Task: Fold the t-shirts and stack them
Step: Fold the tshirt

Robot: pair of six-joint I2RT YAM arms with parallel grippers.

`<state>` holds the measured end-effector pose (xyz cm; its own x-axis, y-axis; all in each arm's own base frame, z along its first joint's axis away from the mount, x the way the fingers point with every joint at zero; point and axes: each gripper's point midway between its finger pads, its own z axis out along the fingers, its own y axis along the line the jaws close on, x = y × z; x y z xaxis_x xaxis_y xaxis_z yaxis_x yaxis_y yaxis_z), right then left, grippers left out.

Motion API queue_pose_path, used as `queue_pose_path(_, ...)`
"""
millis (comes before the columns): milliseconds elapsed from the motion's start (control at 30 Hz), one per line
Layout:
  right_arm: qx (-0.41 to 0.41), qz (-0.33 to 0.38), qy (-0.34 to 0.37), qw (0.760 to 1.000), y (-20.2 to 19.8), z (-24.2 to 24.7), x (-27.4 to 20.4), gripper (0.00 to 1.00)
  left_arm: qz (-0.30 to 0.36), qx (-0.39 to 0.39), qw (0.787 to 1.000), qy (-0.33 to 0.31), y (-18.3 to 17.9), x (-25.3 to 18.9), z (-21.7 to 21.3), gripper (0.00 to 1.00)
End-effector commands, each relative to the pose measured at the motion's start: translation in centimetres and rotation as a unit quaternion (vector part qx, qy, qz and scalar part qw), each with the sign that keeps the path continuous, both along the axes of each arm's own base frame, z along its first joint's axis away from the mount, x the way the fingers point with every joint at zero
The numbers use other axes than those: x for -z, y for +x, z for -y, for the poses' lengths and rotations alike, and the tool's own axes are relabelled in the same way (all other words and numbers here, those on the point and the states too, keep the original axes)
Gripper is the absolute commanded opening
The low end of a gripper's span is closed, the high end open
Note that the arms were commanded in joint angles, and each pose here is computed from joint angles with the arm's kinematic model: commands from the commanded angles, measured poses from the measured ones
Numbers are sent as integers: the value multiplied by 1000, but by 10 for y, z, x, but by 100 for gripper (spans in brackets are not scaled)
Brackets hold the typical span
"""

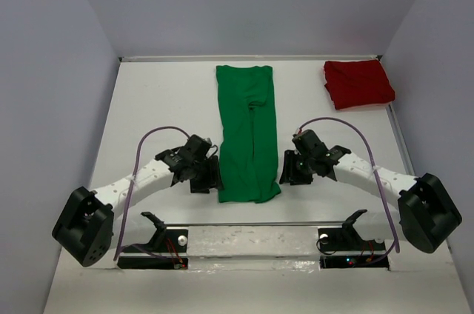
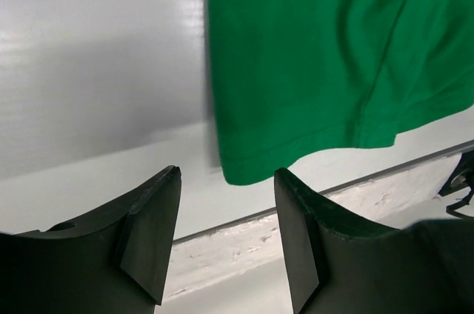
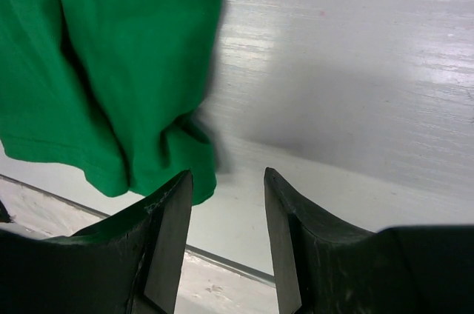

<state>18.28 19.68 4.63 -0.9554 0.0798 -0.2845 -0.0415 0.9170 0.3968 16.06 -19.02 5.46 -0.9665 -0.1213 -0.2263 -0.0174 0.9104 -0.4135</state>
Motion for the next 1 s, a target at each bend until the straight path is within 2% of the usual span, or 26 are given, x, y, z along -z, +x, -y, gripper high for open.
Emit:
queue_pose_path(0, -7, 6, -4, 1000, 1, 0, 5, 49, -34, -35, 999, 2, -15, 8, 0, 63)
queue_pose_path(767, -23, -1, 16, 1000, 3, -12, 7, 49, -111, 8, 993, -26, -47, 44, 30, 61)
queue_pose_path(967, -22, -9, 14, 1000, 0, -11, 13, 49, -115, 14, 993, -24, -46, 48, 33, 55)
